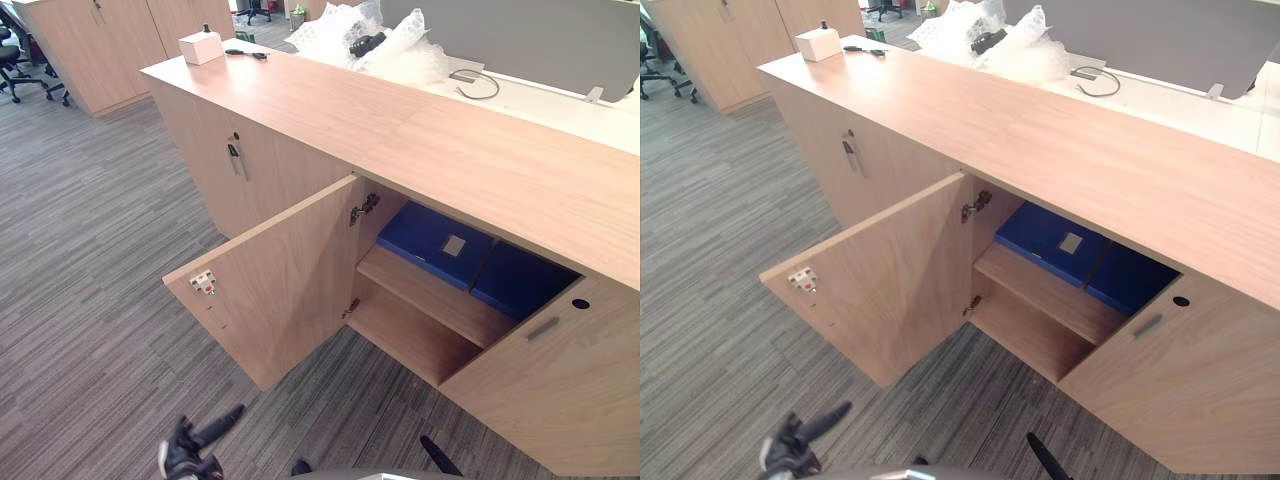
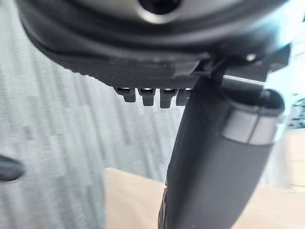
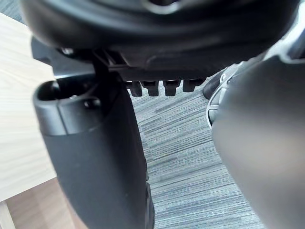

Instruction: Walk over to the cabinet, pick up the folder, carry it to the office cabinet, place the folder inside the office cabinet, then close the office cabinet door

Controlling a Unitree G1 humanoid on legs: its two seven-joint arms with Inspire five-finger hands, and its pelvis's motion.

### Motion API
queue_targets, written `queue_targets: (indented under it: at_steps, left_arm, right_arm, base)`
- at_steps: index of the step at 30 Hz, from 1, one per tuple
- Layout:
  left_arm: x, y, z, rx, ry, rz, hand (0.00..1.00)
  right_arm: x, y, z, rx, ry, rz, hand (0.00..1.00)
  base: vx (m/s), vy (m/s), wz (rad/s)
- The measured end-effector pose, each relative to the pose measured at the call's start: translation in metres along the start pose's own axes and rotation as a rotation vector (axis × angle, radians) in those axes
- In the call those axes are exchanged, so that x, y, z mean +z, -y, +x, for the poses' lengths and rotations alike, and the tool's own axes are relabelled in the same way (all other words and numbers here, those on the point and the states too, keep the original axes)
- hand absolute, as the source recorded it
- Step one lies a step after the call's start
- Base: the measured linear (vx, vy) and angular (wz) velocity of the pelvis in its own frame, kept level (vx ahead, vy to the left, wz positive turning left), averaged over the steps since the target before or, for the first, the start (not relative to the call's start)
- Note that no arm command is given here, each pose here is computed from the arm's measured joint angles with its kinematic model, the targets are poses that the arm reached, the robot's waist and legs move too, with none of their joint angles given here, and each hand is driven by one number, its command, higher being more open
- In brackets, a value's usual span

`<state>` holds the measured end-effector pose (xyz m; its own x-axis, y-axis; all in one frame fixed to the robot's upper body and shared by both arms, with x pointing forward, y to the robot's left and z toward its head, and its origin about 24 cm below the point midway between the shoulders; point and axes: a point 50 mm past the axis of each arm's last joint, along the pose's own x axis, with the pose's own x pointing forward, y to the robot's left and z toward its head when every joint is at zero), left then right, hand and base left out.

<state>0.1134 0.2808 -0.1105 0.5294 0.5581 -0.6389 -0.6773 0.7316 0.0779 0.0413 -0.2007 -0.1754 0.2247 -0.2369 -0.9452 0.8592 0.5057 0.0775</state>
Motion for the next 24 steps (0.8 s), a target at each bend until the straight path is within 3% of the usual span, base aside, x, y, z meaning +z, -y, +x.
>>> queue_targets:
  at_steps: [5,9,16,24]
  left_arm:
    - [0.068,-0.02,0.015,0.105,0.21,0.068,1.0]
    - [0.105,-0.01,0.009,0.097,0.363,0.18,1.0]
    - [0.143,0.012,0.006,0.035,0.556,0.777,1.0]
    - [0.152,0.034,0.007,-0.088,0.719,1.516,1.0]
  right_arm:
    - [0.001,0.006,-0.001,-0.006,0.004,0.006,1.0]
    - [-0.003,0.013,-0.002,-0.014,-0.003,0.006,1.0]
    - [-0.005,0.019,-0.003,-0.014,-0.005,0.049,1.0]
    - [-0.002,0.023,-0.004,-0.02,0.011,0.058,1.0]
  base:
    - [-0.02,-0.017,-0.18]
    - [0.01,0.01,-0.13]
    - [0.0,0.005,-0.07]
    - [-0.05,-0.023,0.03]
